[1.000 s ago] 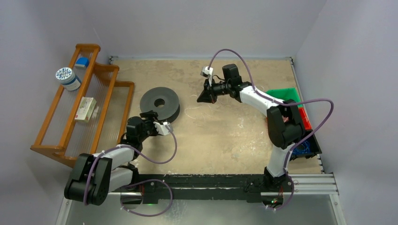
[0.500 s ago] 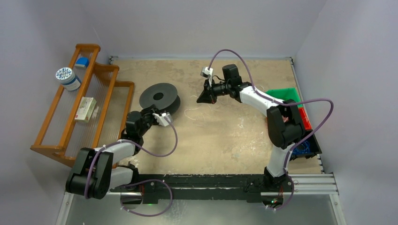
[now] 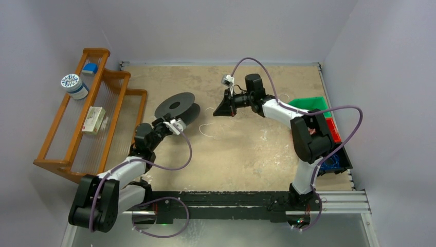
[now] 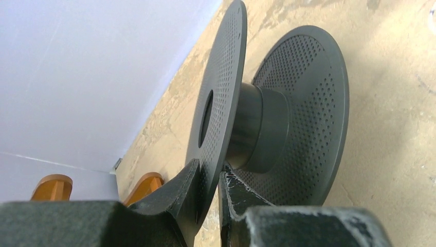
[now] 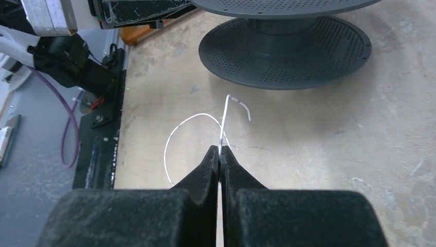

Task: Wrap the cables
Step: Pick up the cable reel from the center of the board.

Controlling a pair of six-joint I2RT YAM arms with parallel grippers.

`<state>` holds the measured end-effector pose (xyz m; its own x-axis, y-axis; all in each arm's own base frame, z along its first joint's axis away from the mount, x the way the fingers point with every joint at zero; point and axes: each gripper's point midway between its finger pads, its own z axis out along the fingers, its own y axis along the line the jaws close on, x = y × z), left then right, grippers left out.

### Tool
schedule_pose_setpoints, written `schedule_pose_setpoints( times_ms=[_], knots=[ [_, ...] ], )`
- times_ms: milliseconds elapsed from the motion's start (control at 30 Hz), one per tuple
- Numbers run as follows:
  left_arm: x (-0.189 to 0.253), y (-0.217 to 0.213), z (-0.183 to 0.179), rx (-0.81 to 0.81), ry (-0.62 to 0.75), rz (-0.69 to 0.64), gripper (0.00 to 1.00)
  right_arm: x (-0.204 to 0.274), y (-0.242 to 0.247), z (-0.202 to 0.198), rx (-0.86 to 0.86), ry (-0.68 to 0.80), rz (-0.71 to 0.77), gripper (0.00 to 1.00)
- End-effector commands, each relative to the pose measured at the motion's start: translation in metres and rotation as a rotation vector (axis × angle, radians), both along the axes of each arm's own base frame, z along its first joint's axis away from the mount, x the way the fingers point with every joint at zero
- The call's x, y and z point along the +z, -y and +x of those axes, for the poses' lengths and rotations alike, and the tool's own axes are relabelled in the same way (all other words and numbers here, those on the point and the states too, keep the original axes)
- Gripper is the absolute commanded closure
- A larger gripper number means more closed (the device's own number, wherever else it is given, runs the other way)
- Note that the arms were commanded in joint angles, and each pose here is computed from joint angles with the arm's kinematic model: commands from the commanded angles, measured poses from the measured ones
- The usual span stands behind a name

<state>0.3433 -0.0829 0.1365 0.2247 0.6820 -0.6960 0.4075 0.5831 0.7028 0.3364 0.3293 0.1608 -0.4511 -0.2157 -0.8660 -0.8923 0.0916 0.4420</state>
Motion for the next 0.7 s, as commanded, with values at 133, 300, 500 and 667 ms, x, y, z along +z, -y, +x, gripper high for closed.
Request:
schedule_pose_setpoints(
  times_ms=[133, 300, 500, 667],
  knots=[
    [0.02, 0.019, -0.012, -0.045, 0.073, -0.046, 1.0, 0.034, -0.005, -0.015, 0.06, -0.041, 0.132, 1.0],
    [0.025, 0.025, -0.016, -0.034, 0.118, -0.02, 1.0, 0.035, -0.005, -0.019, 0.059, -0.075, 0.159, 1.0],
    [0.027, 0.039, -0.024, -0.063, 0.123, -0.036, 1.0, 0.017, -0.007, -0.015, 0.047, -0.124, 0.149, 1.0],
    [0.023, 0.044, -0.027, -0.078, 0.119, -0.029, 1.0, 0.013, -0.008, -0.015, 0.042, -0.139, 0.16, 1.0]
  ],
)
